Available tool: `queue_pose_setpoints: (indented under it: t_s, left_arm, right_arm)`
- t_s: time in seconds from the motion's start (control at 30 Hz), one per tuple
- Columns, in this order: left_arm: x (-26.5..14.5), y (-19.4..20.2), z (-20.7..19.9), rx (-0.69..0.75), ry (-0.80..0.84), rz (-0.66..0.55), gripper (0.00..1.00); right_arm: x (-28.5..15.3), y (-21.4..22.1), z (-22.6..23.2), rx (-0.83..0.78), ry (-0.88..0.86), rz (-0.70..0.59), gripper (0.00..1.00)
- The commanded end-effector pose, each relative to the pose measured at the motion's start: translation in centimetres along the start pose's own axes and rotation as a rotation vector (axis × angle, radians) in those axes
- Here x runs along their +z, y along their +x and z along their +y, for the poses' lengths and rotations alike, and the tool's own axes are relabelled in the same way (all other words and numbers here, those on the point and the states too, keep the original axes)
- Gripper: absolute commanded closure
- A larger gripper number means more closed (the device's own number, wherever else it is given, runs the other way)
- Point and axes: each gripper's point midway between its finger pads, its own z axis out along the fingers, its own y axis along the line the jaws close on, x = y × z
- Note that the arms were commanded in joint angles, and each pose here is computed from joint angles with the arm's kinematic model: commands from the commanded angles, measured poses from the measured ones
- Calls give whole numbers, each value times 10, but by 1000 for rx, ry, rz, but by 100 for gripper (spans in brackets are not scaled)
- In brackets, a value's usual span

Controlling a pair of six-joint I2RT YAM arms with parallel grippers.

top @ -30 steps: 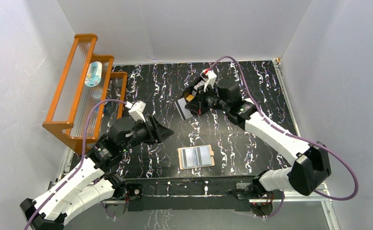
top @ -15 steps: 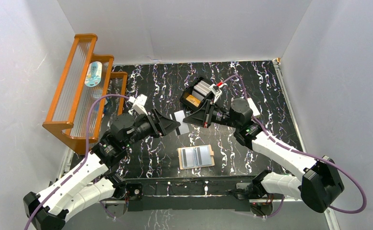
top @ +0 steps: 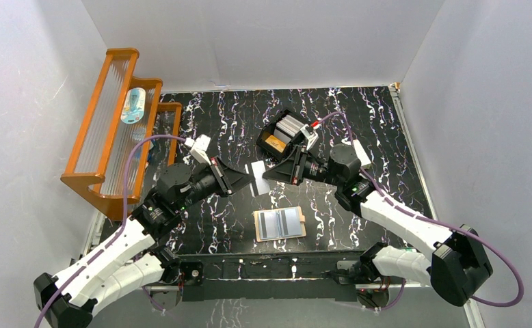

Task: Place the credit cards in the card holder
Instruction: Insert the credit card into the card holder.

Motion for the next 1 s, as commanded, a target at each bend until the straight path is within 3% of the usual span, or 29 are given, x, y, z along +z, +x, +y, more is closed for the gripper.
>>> queue_pose_setpoints:
  t_s: [0.0,0.17,0.3,0.67,0.97]
  left_arm:
    - [3,8,4,-10,4,29,100]
    - [11,29,25,-55,-44,106,100]
    - [19,51,41,-142,-56,171,100]
    - [50,110,82,-289,-100,322,100]
    - [68,148,116,-299,-163,414,100]
  right_arm:
    - [-12,-1,-6,-73,91,-21,59]
    - [-33,14,-46,-88,294,-2,48]
    - [-50,36,-85,-33,448,32,45]
    - [-97,82,-169,35,827,146,48]
    - [-105,110,-201,69,883,210,55]
